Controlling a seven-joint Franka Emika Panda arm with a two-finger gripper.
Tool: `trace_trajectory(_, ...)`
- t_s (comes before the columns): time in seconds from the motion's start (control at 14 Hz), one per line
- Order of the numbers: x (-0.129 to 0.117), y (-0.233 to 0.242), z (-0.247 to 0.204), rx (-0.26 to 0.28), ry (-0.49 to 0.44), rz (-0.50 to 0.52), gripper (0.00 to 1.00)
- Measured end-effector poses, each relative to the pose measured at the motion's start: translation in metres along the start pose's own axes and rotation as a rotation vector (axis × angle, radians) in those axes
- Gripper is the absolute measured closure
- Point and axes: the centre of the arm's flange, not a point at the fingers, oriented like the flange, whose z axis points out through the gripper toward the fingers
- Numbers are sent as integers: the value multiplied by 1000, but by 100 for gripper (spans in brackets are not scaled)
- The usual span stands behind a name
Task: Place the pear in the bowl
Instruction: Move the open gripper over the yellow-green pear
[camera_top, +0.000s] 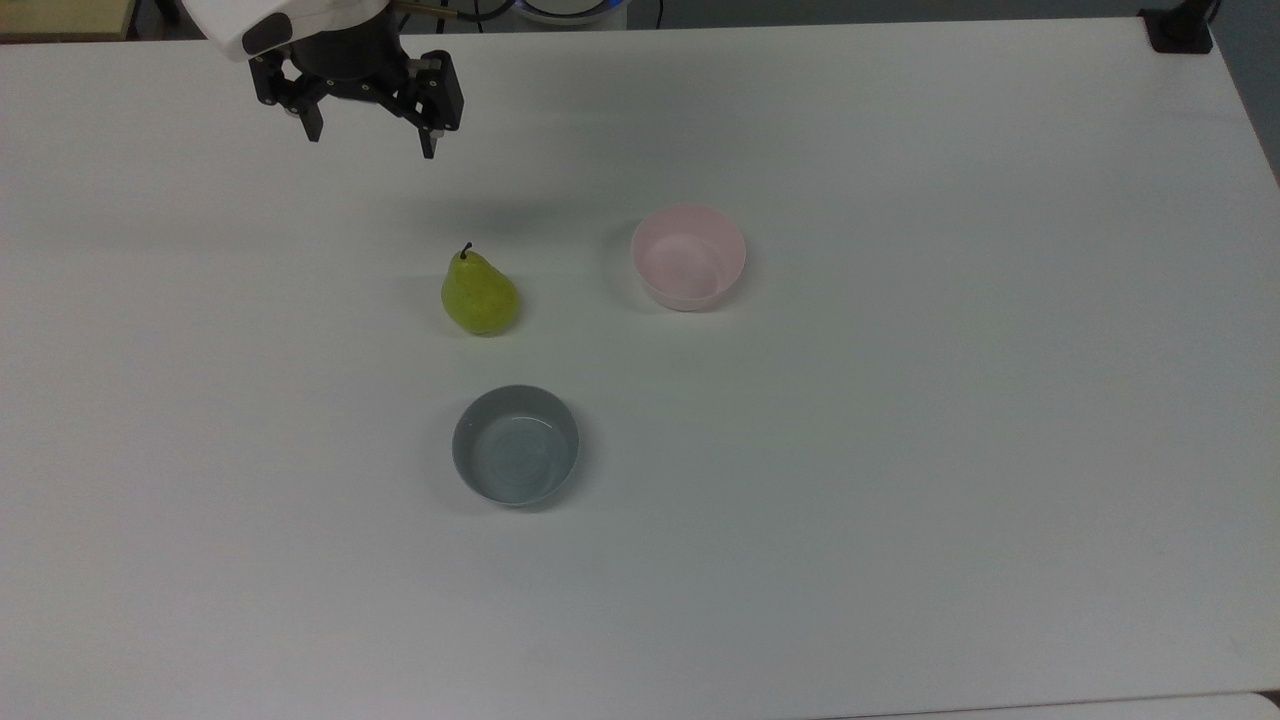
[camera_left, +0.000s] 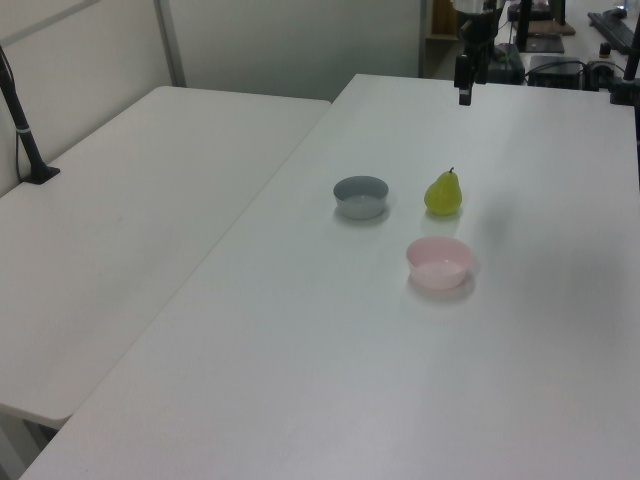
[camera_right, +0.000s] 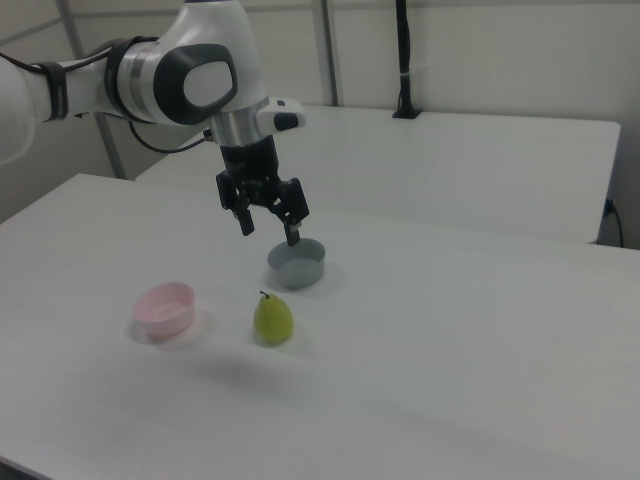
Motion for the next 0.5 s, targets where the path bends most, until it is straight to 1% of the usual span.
trace_trajectory(0.29,-3,6,-6,1,-2,20,0)
trace_trajectory(0.5,-6,22,-16,22,18,55,0)
